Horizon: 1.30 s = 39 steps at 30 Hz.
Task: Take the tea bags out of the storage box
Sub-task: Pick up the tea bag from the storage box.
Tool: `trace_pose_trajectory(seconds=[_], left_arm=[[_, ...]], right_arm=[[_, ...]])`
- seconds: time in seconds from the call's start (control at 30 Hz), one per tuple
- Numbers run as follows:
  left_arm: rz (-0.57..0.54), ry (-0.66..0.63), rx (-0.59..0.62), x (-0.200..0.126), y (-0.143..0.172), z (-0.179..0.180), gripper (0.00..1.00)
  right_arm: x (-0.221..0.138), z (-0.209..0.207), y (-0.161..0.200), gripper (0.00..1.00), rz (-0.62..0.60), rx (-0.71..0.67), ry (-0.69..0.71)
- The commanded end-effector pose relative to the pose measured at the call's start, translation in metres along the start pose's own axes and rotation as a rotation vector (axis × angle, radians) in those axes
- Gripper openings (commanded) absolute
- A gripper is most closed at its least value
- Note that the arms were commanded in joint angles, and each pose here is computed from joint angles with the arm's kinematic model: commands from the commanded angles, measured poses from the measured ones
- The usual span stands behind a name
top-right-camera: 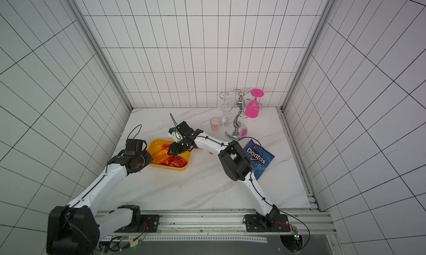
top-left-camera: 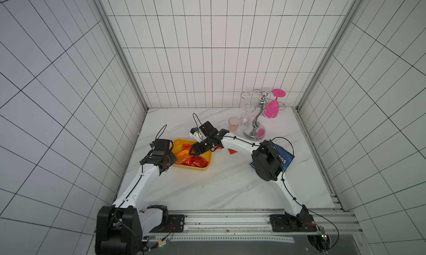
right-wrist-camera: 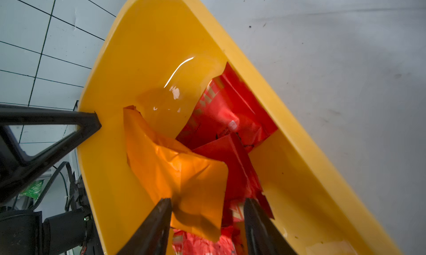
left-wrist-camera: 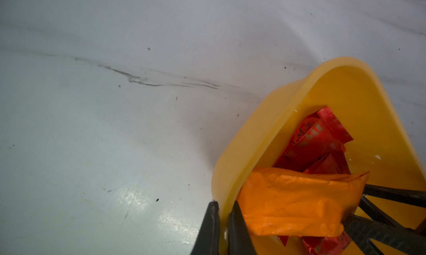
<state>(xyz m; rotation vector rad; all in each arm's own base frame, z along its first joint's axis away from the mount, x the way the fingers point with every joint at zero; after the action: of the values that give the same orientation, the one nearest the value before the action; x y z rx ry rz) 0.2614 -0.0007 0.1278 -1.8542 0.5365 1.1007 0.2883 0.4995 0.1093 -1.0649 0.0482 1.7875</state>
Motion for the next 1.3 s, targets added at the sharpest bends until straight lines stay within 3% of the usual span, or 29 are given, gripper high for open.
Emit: trace_pose_trajectory(seconds=[0.0,0.23,0.4,0.53,0.63,0.8,0.93,1.17,1.27], left_arm=[[-0.032,0.008,0.012,-0.001,-0.004,-0.002,0.0],[-0.031,0.008,0.013,-0.001,-0.004,-0.002,0.0],[-0.03,0.009,0.013,-0.001,-0.004,-0.002,0.0],[-0.031,0.006,0.012,-0.001,-0.005,-0.002,0.0],[-0.034,-0.001,0.009,-0.001,-0.005,-0.001,0.0],[-0.04,-0.024,-0.004,-0.001,-0.006,0.002,0.0],[-0.045,-0.027,-0.006,-0.002,-0.007,0.003,0.0],[-0.051,-0.028,-0.011,-0.002,-0.008,0.004,0.0],[-0.056,-0.026,-0.016,-0.003,-0.009,0.004,0.0]], right_arm=[[-0.003,0.013,-0.013,0.43,-0.009,-0.01,-0.068],[0.007,0.022,-0.01,0.36,0.016,0.026,-0.142],[0.001,0.025,-0.014,0.21,-0.002,0.014,-0.132],[-0.01,0.034,-0.021,0.02,-0.024,0.003,-0.144],[-0.024,0.045,-0.027,0.0,-0.054,-0.017,-0.149],[-0.075,0.055,-0.04,0.0,-0.151,-0.067,-0.056],[-0.142,0.058,-0.038,0.0,-0.244,-0.063,-0.013],[-0.245,0.012,0.015,0.0,-0.385,0.055,0.103],[-0.272,-0.016,0.045,0.0,-0.438,0.141,0.166]])
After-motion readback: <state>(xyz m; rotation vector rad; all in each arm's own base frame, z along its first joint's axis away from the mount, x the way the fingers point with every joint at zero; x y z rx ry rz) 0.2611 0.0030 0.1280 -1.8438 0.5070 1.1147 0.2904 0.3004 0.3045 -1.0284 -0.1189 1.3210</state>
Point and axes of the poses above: each gripper's point midway between its finger pads, its own x axis out along the fingers, its own z axis along the line the jaws close on, y = z × x, the point moved 4 cm from there along -x, back along the fingers, and after that the axes turned 7 degrees about x, right-handed, at the moved point
